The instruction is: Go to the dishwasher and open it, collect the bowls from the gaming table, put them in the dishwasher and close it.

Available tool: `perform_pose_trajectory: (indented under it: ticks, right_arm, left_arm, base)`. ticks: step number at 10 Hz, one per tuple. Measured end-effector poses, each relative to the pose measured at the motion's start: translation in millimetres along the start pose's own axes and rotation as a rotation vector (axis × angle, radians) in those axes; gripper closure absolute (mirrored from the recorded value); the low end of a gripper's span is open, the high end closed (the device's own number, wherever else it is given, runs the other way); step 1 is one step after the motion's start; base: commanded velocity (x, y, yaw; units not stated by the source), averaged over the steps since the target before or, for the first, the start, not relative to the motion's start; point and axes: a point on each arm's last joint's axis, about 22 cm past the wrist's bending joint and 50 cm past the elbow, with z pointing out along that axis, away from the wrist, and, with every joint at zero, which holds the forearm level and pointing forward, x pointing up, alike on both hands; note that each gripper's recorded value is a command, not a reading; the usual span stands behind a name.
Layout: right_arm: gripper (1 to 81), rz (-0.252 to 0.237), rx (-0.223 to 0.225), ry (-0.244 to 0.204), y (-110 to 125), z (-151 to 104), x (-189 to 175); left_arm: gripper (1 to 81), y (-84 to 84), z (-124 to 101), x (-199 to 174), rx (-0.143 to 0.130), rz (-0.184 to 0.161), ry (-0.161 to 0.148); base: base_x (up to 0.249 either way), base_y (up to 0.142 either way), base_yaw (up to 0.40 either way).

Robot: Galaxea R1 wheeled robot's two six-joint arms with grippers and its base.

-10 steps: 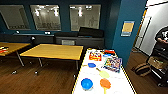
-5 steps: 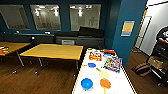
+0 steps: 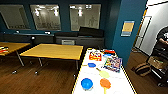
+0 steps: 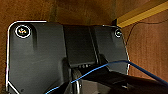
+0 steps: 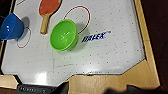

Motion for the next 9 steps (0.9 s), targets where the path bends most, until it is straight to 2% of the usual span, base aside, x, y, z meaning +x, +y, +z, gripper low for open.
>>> perform_pose_trajectory:
  ticks: [2, 3, 6, 9]
  right_arm:
    - [1.0, -0.001, 0.011, -0.042, -12, 31, -6]
    - [1.0, -0.003, 0.016, -0.058, -17, 37, -9]
    - [1.0, -0.016, 0.03, -0.011, -31, 29, 24]
    - [1.0, -0.03, 0.085, 0.012, -56, 34, 29]
  left_arm:
    - [1.0, 0.0, 0, 0, 0.0, 0.0, 0.0]
    - [1.0, -0.3, 0, 0, 0.0, 0.0, -0.001]
    - [1.0, -1.0, 0, 0, 0.002, 0.0, -0.002]
    - [1.0, -3.3, 0, 0, 0.007, 0.0, -0.001]
  base:
    - [0.0, 0.0, 0.0]
    - [0.0, 0.0, 0.0]
    - [0.0, 0.0, 0.0]
    - [0.0, 0.0, 0.0]
